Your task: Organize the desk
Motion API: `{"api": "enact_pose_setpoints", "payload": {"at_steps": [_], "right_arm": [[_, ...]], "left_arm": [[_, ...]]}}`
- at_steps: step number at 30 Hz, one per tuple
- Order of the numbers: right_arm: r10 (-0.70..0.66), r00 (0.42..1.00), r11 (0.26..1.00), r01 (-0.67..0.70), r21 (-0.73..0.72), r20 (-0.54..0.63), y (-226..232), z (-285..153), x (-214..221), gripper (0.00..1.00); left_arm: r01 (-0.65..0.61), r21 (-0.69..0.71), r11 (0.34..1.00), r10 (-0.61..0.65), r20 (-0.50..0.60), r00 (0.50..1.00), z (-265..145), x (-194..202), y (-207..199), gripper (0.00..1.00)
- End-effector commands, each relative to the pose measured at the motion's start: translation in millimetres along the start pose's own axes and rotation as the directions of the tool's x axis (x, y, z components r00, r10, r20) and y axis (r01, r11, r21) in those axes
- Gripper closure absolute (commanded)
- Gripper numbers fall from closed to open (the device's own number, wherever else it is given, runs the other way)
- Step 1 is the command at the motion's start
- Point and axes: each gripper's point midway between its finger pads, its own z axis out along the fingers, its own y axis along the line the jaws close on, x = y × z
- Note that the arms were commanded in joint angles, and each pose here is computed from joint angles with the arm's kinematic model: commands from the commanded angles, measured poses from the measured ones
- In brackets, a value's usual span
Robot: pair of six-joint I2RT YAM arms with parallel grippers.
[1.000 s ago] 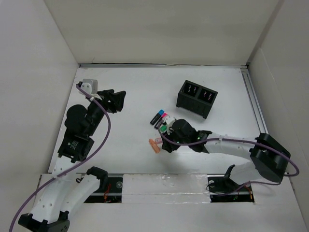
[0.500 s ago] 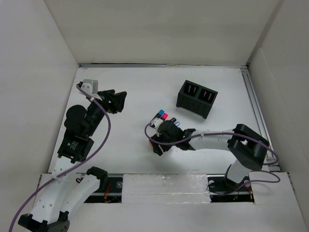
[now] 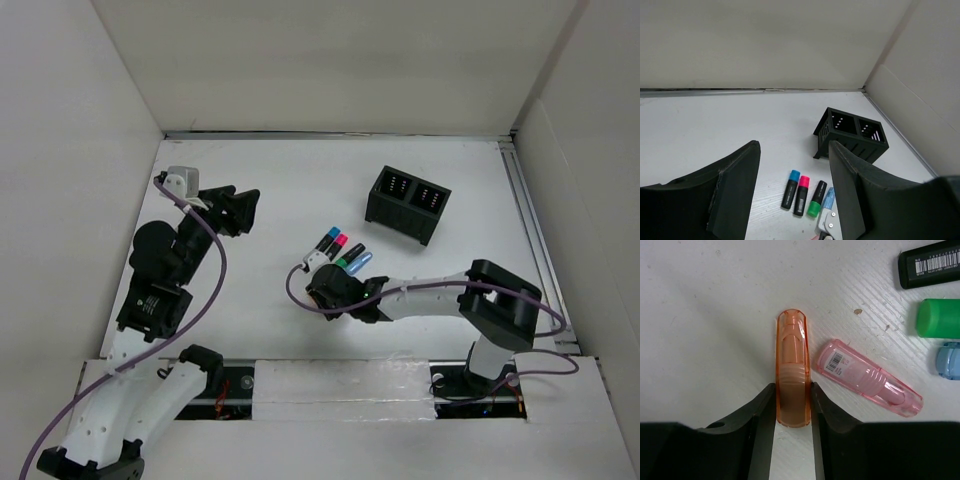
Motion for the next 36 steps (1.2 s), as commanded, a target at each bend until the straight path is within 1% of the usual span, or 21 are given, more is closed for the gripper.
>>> {"api": "enact_pose_setpoints", "payload": {"at_steps": [1,3,7,9,11,13,15,16,17,20,21,22,23,24,25,27,28,31,33,34,36], "right_arm": [[-0.027,0.999,0.996,0.03,0.089,-0.044,-3.7,-1.3,14.2,0.75],[-0.021,1.0,0.995,0.023,0.098,-0.022,-1.3,-6.7,5.9,0.84],[0.019,0.992,1.0,-0.02,0.008,0.126,13.7,-34.0,-38.0,0.89],[0.049,0.971,0.999,-0.05,-0.005,0.236,13.1,-61.1,-71.9,0.89],[0.074,0.939,0.997,-0.08,0.006,0.335,-0.2,-83.2,-106.7,0.89],[0.084,0.913,0.993,-0.111,0.045,0.398,-19.2,-93.2,-130.1,0.89],[0.155,0.862,0.965,-0.236,0.112,0.483,-66.1,-104.9,-167.2,0.89],[0.169,0.842,0.947,-0.282,0.152,0.512,-84.4,-107.7,-174.4,0.89],[0.186,0.832,0.935,-0.313,0.165,0.523,-98.1,-109.2,-178.0,0.89],[0.25,0.78,0.864,-0.447,0.231,0.573,-152.1,-114.9,-184.9,0.89],[0.273,0.735,0.823,-0.513,0.246,0.62,-184.2,-122.5,-190.3,0.89],[0.28,0.707,0.795,-0.55,0.255,0.65,-200.8,-131.7,-191.4,0.89],[0.274,0.688,0.769,-0.576,0.277,0.672,-216.5,-137.7,-190.1,0.89],[0.265,0.665,0.724,-0.616,0.311,0.699,-244.5,-145.7,-184.9,0.89],[0.261,0.648,0.69,-0.643,0.331,0.715,-260.3,-154.4,-182.1,0.89],[0.268,0.638,0.646,-0.675,0.357,0.722,-285.1,-159.6,-171.6,0.89],[0.28,0.62,0.612,-0.703,0.361,0.733,-307.0,-165.5,-165.0,0.89],[0.307,0.605,0.57,-0.735,0.367,0.734,-336.4,-167.4,-151.5,0.9],[0.312,0.604,0.561,-0.74,0.371,0.733,-345.1,-165.9,-148.1,0.9],[0.319,0.609,0.573,-0.734,0.364,0.726,-343.5,-161.9,-149.2,0.9],[0.328,0.613,0.568,-0.736,0.369,0.719,-349.3,-155.7,-147.5,0.9]], "left_arm": [[-0.008,0.014,1.0,0.007,0.063,0.998,-5.2,-17.9,-4.7,0.47],[-0.009,0.005,1.0,0.008,0.061,0.998,-4.8,-17.3,-3.0,0.47],[-0.003,0.013,1.0,0.002,0.055,0.998,-3.6,-16.5,-4.6,0.48],[-0.004,0.007,1.0,0.004,0.057,0.998,-4.1,-16.2,-3.4,0.48],[-0.002,0.0,1.0,0.002,0.053,0.999,-4.2,-16.1,-2.2,0.48],[-0.001,0.011,1.0,0.001,0.062,0.998,-5.6,-17.8,-4.4,0.48],[-0.002,0.003,1.0,0.002,0.058,0.998,-4.5,-16.6,-2.7,0.47],[0.0,0.0,1.0,0.0,0.05,0.999,-3.0,-14.2,-1.9,0.48],[0.0,0.005,1.0,0.0,0.046,0.999,-3.1,-13.5,-2.7,0.48],[0.0,0.024,1.0,-0.001,0.043,0.999,-2.1,-12.4,-5.8,0.47],[0.004,0.022,1.0,-0.004,0.041,0.999,-1.3,-11.6,-5.3,0.47],[0.006,0.02,1.0,-0.006,0.035,0.999,-0.5,-10.7,-5.0,0.47],[0.007,0.029,1.0,-0.008,0.028,1.0,-0.2,-9.0,-6.4,0.47],[0.008,0.036,0.999,-0.009,0.026,1.0,0.4,-8.7,-7.8,0.47],[0.009,0.045,0.999,-0.01,0.029,1.0,0.0,-9.8,-9.7,0.47],[0.009,0.045,0.999,-0.01,0.027,1.0,0.4,-9.4,-9.5,0.47],[0.011,0.044,0.999,-0.012,0.029,0.999,-0.6,-10.3,-9.7,0.47],[0.013,0.059,0.998,-0.014,0.032,0.999,-1.8,-11.1,-12.7,0.47],[0.013,0.056,0.998,-0.015,0.027,1.0,-0.5,-9.3,-11.7,0.47],[0.015,0.055,0.998,-0.016,0.022,1.0,-0.8,-8.5,-11.5,0.47],[0.016,0.064,0.998,-0.018,0.022,1.0,-0.9,-8.7,-13.3,0.47]]}}
